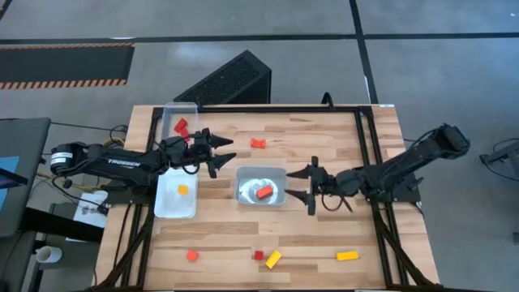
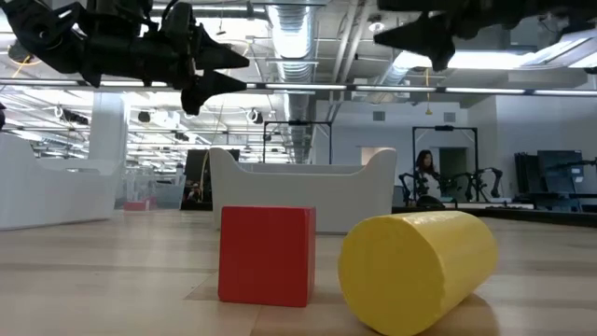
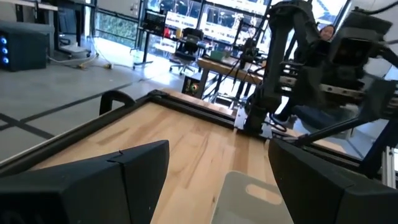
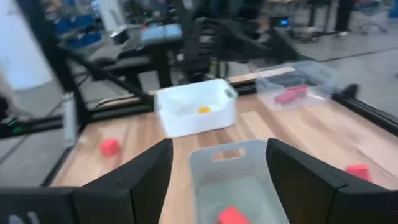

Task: Sort & place blocks by color
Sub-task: Put the bottom orange wooden block into the gray bin

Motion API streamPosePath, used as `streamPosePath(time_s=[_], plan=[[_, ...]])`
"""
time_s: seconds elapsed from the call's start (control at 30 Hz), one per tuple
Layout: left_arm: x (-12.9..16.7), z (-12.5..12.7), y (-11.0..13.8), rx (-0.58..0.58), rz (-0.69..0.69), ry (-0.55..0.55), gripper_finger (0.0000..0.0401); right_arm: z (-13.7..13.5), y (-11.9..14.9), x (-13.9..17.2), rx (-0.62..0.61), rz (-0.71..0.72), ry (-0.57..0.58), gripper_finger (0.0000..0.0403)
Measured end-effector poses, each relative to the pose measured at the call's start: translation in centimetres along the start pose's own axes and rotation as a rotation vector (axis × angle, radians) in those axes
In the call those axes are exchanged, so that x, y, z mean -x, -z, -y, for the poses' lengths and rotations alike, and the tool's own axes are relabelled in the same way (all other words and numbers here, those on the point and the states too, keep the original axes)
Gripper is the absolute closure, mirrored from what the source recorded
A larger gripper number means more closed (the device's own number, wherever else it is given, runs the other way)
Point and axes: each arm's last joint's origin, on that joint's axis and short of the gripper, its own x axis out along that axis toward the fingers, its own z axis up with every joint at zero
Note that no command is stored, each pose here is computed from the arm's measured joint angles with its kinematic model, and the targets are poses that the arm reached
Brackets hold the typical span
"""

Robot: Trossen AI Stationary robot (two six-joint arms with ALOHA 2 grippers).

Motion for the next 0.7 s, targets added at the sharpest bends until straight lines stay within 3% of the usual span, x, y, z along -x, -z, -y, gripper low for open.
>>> streamPosePath(time_s=[0.7], plan=[[0.0,0.0,-0.1,-0.023,0.002,-0.005,0.0141,2.7,2.8,-2.5,-0.046,-0.087,0.174,0.0122]])
